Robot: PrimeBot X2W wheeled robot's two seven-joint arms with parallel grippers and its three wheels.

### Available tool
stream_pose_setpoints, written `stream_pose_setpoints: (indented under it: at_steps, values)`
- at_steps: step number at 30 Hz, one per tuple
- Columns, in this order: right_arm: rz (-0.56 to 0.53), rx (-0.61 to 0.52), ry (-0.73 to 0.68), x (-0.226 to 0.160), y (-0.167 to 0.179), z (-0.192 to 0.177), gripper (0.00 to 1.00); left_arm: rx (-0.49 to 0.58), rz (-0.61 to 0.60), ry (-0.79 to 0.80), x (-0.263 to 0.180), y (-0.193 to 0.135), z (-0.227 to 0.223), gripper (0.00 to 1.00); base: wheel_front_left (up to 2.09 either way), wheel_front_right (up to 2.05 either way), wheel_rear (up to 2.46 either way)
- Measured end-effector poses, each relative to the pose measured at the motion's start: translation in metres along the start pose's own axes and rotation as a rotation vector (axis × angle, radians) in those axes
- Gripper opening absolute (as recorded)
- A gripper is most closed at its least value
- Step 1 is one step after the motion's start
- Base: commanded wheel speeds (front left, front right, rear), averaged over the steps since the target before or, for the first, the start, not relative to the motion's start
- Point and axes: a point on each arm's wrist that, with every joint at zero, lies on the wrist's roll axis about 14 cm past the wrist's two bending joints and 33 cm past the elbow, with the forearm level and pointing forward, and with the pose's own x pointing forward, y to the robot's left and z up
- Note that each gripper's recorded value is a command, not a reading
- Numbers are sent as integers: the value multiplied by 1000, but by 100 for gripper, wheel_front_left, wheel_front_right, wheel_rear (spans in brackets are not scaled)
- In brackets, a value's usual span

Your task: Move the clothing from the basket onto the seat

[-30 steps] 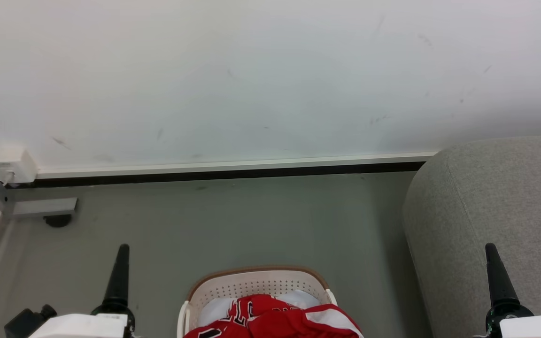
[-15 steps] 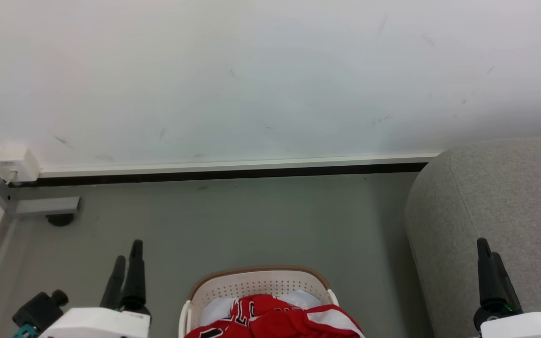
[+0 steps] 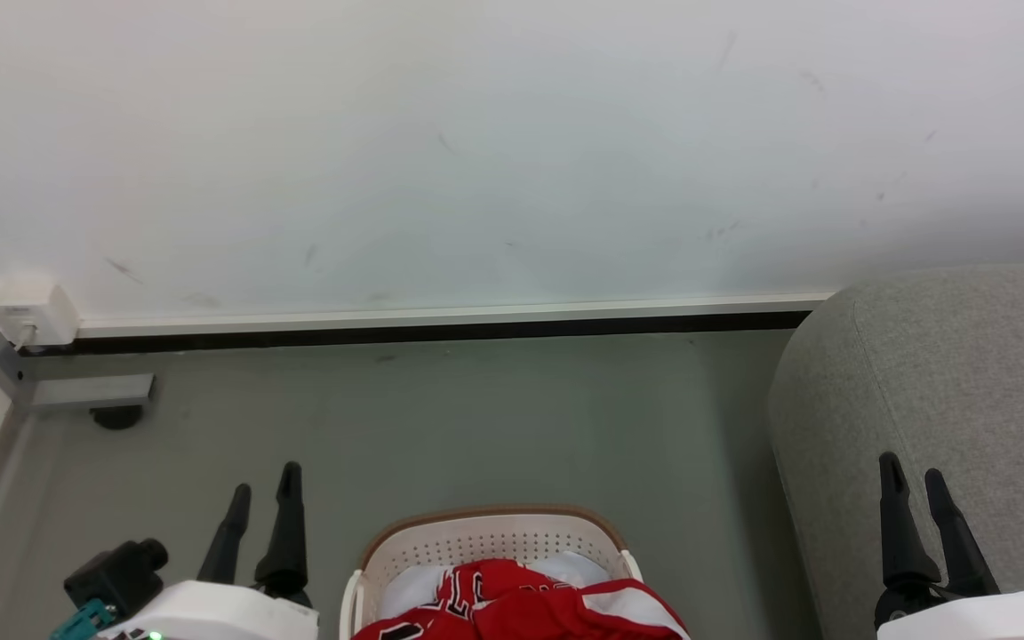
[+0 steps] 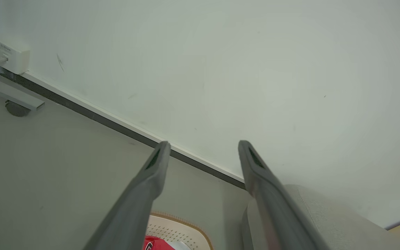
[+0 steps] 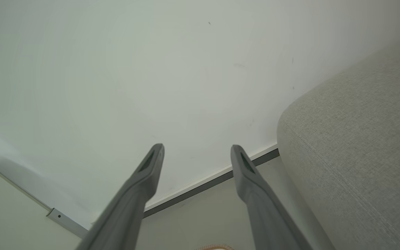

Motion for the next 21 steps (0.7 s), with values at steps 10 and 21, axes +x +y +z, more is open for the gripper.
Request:
stream_pose_setpoints:
  at_steps: [10, 21]
  values:
    - [10, -128, 1, 0, 0, -2, 100, 130, -13, -19, 1, -4, 3, 100, 0, 0, 0]
    - [25, -228, 9, -1, 2, -7, 100, 229, -42, -36, 3, -11, 4, 100, 0, 0, 0]
